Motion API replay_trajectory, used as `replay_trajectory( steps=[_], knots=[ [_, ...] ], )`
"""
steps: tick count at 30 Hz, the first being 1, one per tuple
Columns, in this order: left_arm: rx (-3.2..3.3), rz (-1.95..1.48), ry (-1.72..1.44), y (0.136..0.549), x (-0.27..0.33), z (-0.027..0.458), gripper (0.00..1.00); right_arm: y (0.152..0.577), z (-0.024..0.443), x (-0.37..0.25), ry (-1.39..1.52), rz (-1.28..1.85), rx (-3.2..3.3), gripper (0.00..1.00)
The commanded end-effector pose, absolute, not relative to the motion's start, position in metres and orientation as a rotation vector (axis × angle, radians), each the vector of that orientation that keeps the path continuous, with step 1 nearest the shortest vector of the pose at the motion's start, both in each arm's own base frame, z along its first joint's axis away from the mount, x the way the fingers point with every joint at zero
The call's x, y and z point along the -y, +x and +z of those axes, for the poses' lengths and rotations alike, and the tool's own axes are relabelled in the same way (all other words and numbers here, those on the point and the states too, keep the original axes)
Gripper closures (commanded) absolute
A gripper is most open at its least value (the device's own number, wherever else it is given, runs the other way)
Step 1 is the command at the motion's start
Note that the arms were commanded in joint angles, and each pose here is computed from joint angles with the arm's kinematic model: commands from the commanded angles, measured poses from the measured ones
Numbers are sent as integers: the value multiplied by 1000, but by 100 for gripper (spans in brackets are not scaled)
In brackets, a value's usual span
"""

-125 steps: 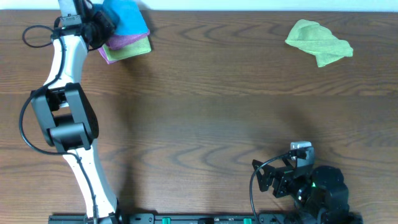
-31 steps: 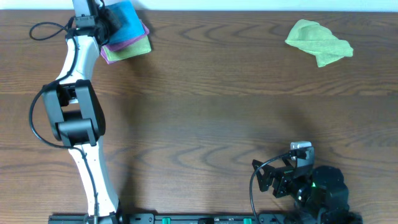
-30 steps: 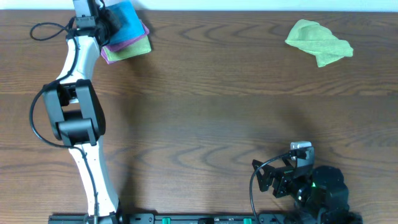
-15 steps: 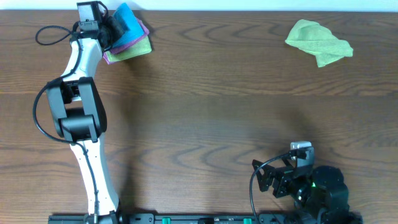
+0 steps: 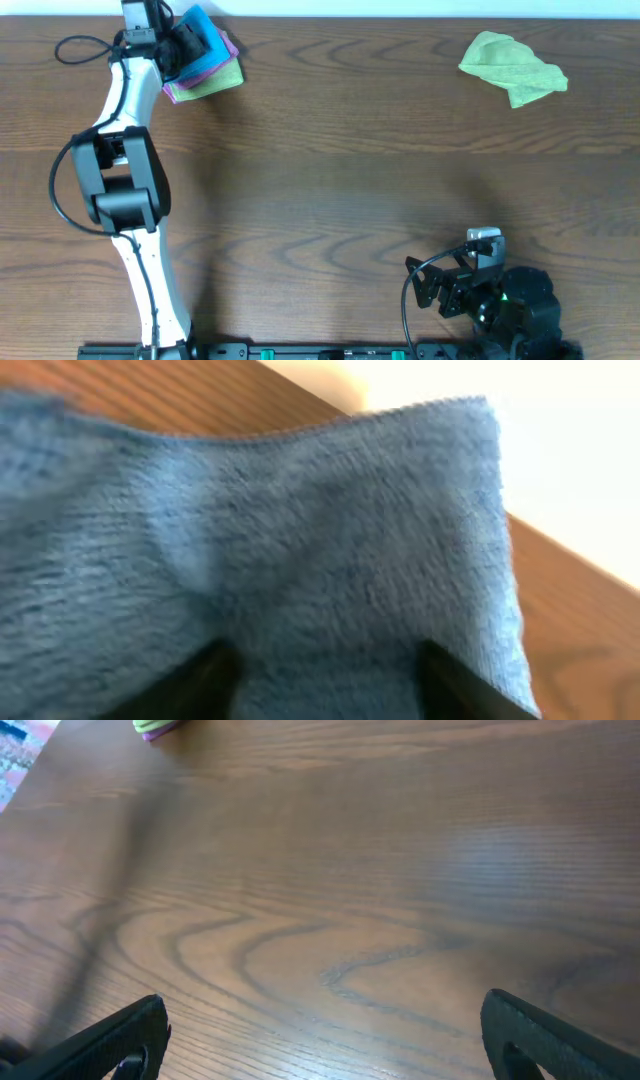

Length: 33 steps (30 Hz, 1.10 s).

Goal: Fold the cloth
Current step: 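Adjust the blue cloth on top of the stack and open the left gripper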

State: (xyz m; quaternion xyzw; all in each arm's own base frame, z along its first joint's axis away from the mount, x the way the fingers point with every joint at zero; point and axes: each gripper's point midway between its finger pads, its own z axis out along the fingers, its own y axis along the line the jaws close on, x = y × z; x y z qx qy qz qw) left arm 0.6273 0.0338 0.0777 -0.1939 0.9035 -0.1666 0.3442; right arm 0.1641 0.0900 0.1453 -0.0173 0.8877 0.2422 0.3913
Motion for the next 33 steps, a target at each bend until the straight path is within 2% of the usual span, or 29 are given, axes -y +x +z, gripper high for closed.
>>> replay_trajectory(
  steps=[1, 7, 10, 19, 33],
  knots=[
    [-2315, -386, -400, 621, -36, 122, 31, 164, 146, -89, -21, 620, -2251, 1],
    [-2335, -370, -370, 602, -34, 155, 16, 164, 146, -89, -21, 620, -2251, 1],
    [-2343, -353, -345, 590, -33, 173, 2, 164, 146, -89, -21, 620, -2251, 1],
    [-2380, -272, -304, 547, -35, 223, 4, 164, 146, -89, -21, 620, -2251, 1],
    [-2461, -367, -292, 501, -16, 247, 5, 164, 146, -89, -21, 620, -2251, 1]
  ],
)
